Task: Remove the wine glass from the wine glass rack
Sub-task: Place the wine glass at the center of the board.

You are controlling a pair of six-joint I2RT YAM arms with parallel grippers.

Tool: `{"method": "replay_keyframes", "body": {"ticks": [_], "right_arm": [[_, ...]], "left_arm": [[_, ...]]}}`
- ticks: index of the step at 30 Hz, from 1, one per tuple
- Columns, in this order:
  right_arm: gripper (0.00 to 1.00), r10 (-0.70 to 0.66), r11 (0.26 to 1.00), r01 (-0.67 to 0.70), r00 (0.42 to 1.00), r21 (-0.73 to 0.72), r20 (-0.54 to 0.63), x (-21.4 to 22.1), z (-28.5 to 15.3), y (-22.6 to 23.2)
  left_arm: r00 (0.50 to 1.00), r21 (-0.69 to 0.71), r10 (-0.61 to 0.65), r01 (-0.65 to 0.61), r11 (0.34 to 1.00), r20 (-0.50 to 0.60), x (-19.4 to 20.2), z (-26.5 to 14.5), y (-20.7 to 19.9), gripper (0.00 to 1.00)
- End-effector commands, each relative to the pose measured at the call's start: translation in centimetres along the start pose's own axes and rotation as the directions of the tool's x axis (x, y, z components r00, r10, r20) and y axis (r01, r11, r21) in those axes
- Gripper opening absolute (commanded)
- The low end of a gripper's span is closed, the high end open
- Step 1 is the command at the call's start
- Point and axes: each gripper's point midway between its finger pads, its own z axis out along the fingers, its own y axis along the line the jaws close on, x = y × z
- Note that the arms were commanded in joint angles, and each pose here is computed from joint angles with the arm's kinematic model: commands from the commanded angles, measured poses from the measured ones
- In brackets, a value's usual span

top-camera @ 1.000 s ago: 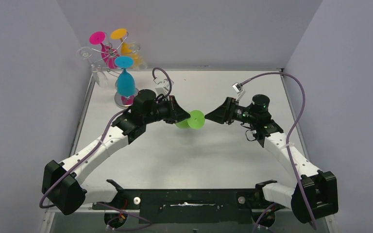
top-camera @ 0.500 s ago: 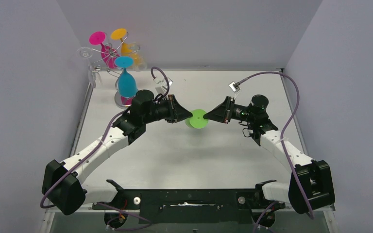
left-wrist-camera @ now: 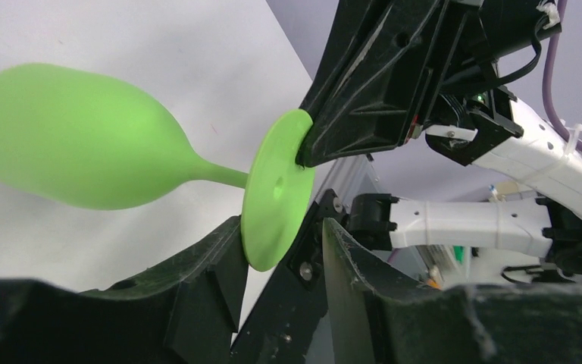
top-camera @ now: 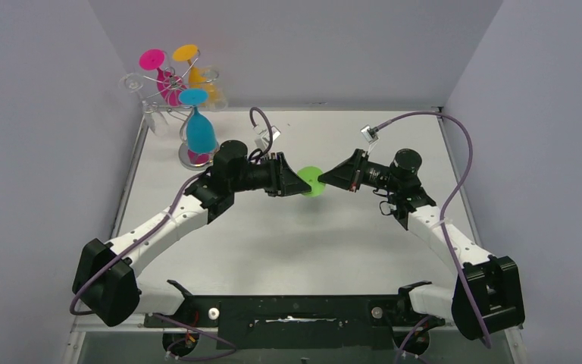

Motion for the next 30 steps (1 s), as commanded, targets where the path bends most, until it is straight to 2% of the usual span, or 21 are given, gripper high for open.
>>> {"method": "replay_keyframes", "body": {"ticks": [1,5,7,11,14,16,19,22,24,27,28,29,30], "right_arm": [[0.0,-0.088,0.995,0.09,0.995,-0.035,0.035,-0.7,-0.2,1.6],[0.0,-0.097,0.994,0.098,0.995,-0.039,0.029,-0.5,-0.3,1.8],[0.03,-0.1,0.994,0.101,0.994,-0.033,0.031,-0.6,-0.3,1.8],[0.26,-0.131,0.991,0.128,0.989,0.044,0.065,-1.6,-0.8,1.0],[0.51,-0.124,0.976,0.104,0.988,0.189,0.096,-3.0,-2.2,-1.0],[0.61,-0.129,0.954,0.084,0.982,0.287,0.141,-4.3,-3.8,-2.3],[0.7,-0.152,0.904,0.032,0.956,0.426,0.25,-6.4,-6.6,-4.2],[0.75,-0.216,0.846,0.005,0.918,0.532,0.334,-7.4,-8.9,-5.7],[0.77,-0.253,0.832,0.034,0.912,0.554,0.324,-7.2,-9.3,-5.8],[0.78,-0.263,0.842,0.072,0.921,0.535,0.289,-6.3,-9.1,-5.8],[0.79,-0.25,0.851,0.071,0.927,0.521,0.281,-6.1,-8.8,-5.8],[0.78,-0.236,0.864,0.076,0.934,0.498,0.268,-5.9,-8.4,-5.6],[0.78,-0.215,0.878,0.073,0.943,0.473,0.254,-5.7,-8.0,-5.4]], "left_arm": [[1.0,0.169,0.017,-0.013,0.986,-0.021,-0.2,0.4,-3.2,0.31],[1.0,0.18,0.021,-0.018,0.984,-0.013,-0.6,0.6,-3.3,0.04],[0.999,0.183,0.036,-0.034,0.983,-0.007,-0.7,0.6,-3.4,0.0],[0.995,0.167,0.092,-0.086,0.982,-0.026,-0.1,0.3,-3.0,0.0],[0.978,0.141,0.208,-0.206,0.968,0.004,0.0,-0.5,-2.7,0.0],[0.955,0.11,0.296,-0.297,0.948,0.026,0.3,-1.4,-2.1,0.0],[0.909,0.049,0.414,-0.416,0.908,0.043,0.8,-2.5,-0.7,0.0],[0.849,0.102,0.528,-0.528,0.843,0.023,2.9,-3.7,-0.2,0.0],[0.765,0.214,0.643,-0.633,0.744,0.027,4.9,-4.5,-0.7,0.0],[0.717,0.215,0.694,-0.689,0.692,0.066,5.2,-5.2,-0.7,0.0],[0.687,0.232,0.723,-0.717,0.658,0.072,5.7,-5.5,-0.8,0.0],[0.652,0.253,0.755,-0.745,0.618,0.074,6.3,-5.8,-0.7,0.0],[0.593,0.266,0.801,-0.788,0.555,0.084,6.8,-6.1,-0.5,0.0]]}}
